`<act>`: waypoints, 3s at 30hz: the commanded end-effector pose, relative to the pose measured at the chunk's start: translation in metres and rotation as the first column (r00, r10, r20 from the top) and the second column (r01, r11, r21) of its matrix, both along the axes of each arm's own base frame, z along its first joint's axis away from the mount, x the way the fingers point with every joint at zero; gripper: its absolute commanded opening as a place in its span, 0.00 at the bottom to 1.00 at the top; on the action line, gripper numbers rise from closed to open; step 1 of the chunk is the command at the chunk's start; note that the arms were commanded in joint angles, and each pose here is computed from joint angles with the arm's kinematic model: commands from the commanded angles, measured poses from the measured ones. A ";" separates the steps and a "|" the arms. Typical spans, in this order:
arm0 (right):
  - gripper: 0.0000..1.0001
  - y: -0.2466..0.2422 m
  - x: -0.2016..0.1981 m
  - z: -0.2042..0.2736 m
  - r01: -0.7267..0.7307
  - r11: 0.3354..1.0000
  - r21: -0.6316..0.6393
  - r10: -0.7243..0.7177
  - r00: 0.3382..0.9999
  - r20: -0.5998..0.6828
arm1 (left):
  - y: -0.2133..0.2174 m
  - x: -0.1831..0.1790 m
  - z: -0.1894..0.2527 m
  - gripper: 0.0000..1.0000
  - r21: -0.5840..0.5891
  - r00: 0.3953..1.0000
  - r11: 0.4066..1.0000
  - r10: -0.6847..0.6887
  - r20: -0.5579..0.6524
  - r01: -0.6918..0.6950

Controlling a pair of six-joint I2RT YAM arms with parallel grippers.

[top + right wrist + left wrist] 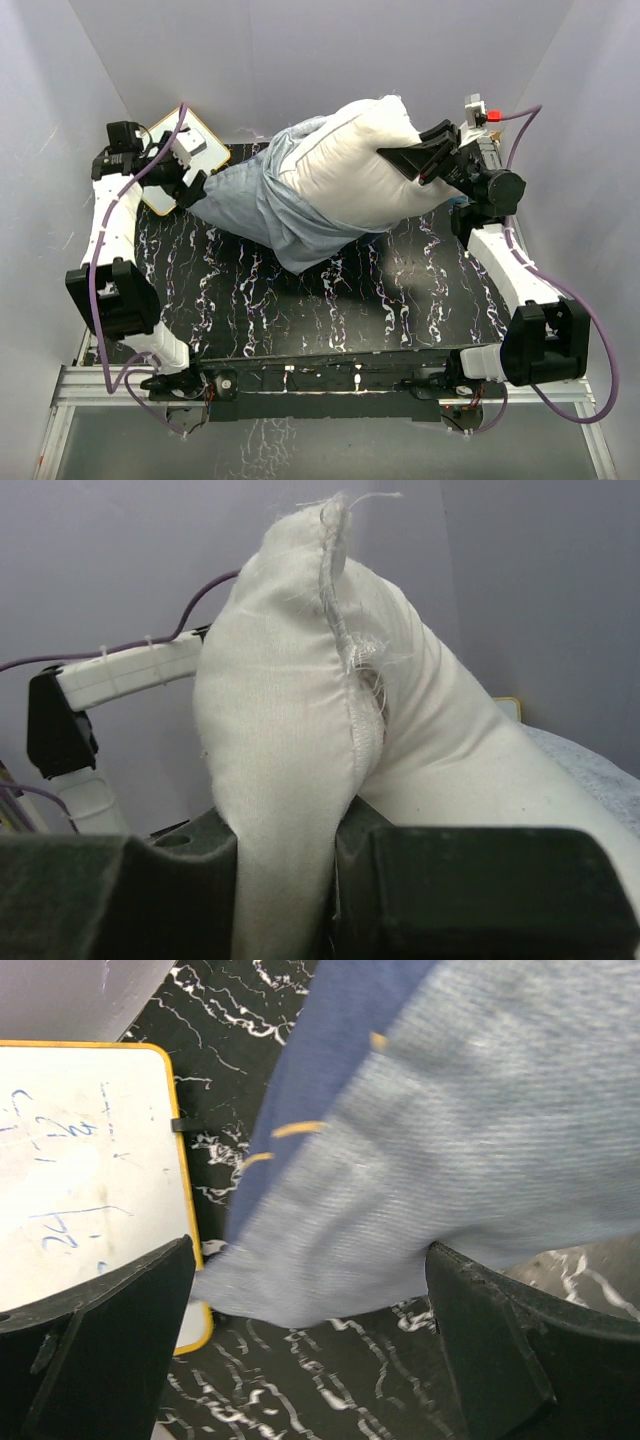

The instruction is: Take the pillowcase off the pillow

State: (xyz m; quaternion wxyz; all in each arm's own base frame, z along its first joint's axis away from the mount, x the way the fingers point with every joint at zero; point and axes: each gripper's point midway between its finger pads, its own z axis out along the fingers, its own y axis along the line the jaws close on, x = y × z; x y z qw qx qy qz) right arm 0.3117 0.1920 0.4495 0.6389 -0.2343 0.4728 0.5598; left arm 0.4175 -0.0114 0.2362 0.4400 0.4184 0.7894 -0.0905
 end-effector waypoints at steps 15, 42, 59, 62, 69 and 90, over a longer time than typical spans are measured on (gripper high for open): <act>0.08 0.001 -0.017 0.017 -0.083 0.996 0.012 0.082 0.992 0.097 | 0.031 -0.050 -0.089 0.97 0.132 0.937 0.938 -0.293 -0.189 0.320; 0.08 -0.019 -0.005 0.054 -0.066 0.980 0.187 0.066 0.998 0.005 | 0.023 -0.027 -0.040 0.00 0.033 0.999 0.998 -0.051 0.006 0.051; 0.08 -0.178 0.093 -0.011 0.611 0.673 0.416 -0.383 0.770 -0.510 | 0.118 -0.036 0.050 0.00 0.060 0.929 0.938 0.328 0.170 -0.342; 0.08 -0.188 0.100 -0.009 0.647 0.654 0.393 -0.433 0.746 -0.507 | 0.154 -0.049 0.031 0.00 0.106 0.911 0.909 0.386 0.143 -0.402; 0.08 -0.212 0.115 -0.021 0.740 0.578 0.343 -0.490 0.651 -0.580 | 0.205 -0.059 0.003 0.00 0.186 0.867 0.847 0.486 0.109 -0.498; 0.08 -0.248 0.136 -0.019 0.852 0.459 0.251 -0.566 0.499 -0.656 | 0.182 -0.064 -0.014 0.24 0.178 0.917 0.901 0.396 0.036 -0.396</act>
